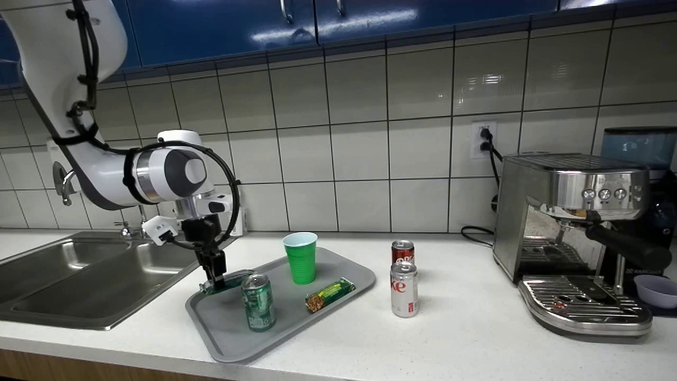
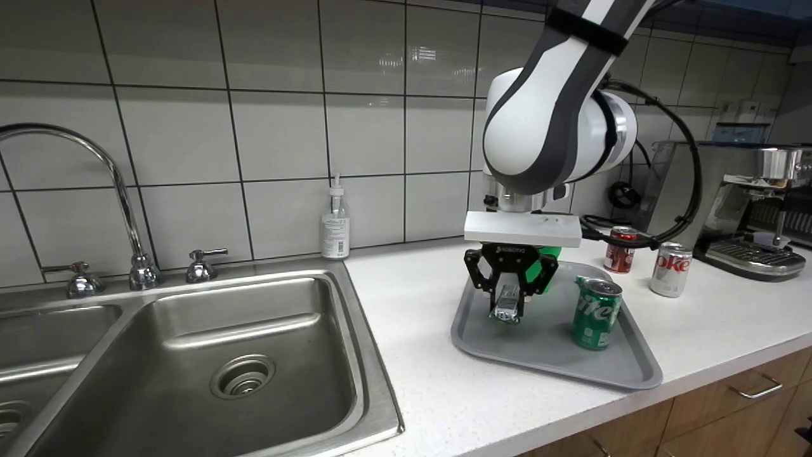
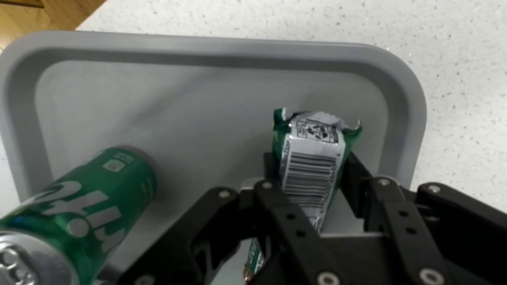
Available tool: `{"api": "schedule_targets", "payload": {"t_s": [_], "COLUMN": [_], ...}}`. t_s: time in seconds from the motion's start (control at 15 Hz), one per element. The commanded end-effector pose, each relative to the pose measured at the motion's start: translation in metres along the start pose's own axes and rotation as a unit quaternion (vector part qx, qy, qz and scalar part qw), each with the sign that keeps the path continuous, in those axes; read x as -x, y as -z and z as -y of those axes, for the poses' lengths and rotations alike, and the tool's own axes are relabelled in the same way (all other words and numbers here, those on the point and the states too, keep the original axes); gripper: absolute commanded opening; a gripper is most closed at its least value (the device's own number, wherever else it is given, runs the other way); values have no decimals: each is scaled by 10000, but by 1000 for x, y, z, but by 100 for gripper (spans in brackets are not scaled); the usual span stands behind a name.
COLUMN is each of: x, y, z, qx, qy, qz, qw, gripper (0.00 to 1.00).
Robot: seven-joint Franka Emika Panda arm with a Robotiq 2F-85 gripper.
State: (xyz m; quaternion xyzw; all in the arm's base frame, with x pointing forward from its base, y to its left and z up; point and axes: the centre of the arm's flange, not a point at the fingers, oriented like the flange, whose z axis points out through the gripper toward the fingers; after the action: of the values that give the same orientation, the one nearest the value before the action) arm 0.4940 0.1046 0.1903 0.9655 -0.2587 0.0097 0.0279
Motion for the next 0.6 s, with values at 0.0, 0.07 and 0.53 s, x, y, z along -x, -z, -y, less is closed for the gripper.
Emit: {"api": "schedule_targets", "payload": {"t_s": [0.0, 0.07, 0.53], "x": [2, 2, 4], "y": [12, 12, 18], "z": [-10, -10, -9], "qx": [54, 55, 5], "qy": [-21, -24, -14], "qz": [-18, -12, -35], "qw": [10000, 10000, 10000], "gripper": [17, 29, 100]}}
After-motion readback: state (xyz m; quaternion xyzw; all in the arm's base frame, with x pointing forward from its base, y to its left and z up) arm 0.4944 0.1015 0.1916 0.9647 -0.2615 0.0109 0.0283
